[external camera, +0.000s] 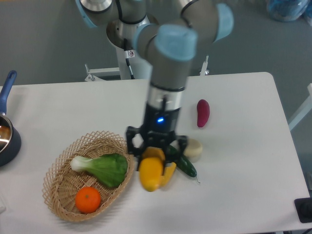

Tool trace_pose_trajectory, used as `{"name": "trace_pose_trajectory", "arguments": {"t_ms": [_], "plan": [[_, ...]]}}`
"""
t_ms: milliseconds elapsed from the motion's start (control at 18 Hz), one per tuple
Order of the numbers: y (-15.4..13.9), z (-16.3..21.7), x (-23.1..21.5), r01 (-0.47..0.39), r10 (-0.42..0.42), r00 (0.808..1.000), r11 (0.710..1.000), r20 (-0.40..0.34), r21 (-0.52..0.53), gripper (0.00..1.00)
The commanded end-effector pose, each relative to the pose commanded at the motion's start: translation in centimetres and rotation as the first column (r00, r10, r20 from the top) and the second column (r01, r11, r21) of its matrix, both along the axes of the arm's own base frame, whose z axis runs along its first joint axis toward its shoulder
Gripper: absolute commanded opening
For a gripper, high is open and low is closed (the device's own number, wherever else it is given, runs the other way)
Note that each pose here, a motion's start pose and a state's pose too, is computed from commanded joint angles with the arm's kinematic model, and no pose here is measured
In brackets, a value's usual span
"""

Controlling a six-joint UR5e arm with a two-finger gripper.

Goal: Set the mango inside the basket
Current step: 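Carry the held mango over to the wicker basket, then lower the mango into the basket and open the gripper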

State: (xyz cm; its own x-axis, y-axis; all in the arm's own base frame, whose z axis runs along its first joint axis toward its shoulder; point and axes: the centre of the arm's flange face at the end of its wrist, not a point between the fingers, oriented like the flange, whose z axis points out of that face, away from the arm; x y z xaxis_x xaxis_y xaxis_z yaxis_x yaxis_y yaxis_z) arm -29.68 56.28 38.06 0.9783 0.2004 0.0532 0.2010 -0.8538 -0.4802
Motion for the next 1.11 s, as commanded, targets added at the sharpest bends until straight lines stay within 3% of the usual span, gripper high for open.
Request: {"name": "trace_pose_trajectory", "arguments": {"t_ms": [222,389,667,833,944,1056,1111], "plan": [[0.2,-2.9,3.7,0.104,-0.109,0.993,0.99,-0.044,-0.092,0.27],[-0.7,-6.3,7.6,0.236,-0.258,0.963,0.949,-0.083,-0.21,0.27],[-0.6,-8.2,10.2,0.283,-0.307,0.949,0.927,-0.065,-0.247,0.3],[-0.5,-8.9,10.7,0.289,-0.312,0.948,0.923,-0.055,-0.256,0.45],[-0.5,-9.5,11.2,0.298,-0.321,0.946,0.917,-0.047,-0.265,0.67],[-0.6,-10.0,11.2,0.304,-0.327,0.944,0.913,-0.043,-0.271,0.98],[-0.7,-9.8,11.1,0.299,-0.325,0.944,0.913,-0.051,-0.276,1.0]]}}
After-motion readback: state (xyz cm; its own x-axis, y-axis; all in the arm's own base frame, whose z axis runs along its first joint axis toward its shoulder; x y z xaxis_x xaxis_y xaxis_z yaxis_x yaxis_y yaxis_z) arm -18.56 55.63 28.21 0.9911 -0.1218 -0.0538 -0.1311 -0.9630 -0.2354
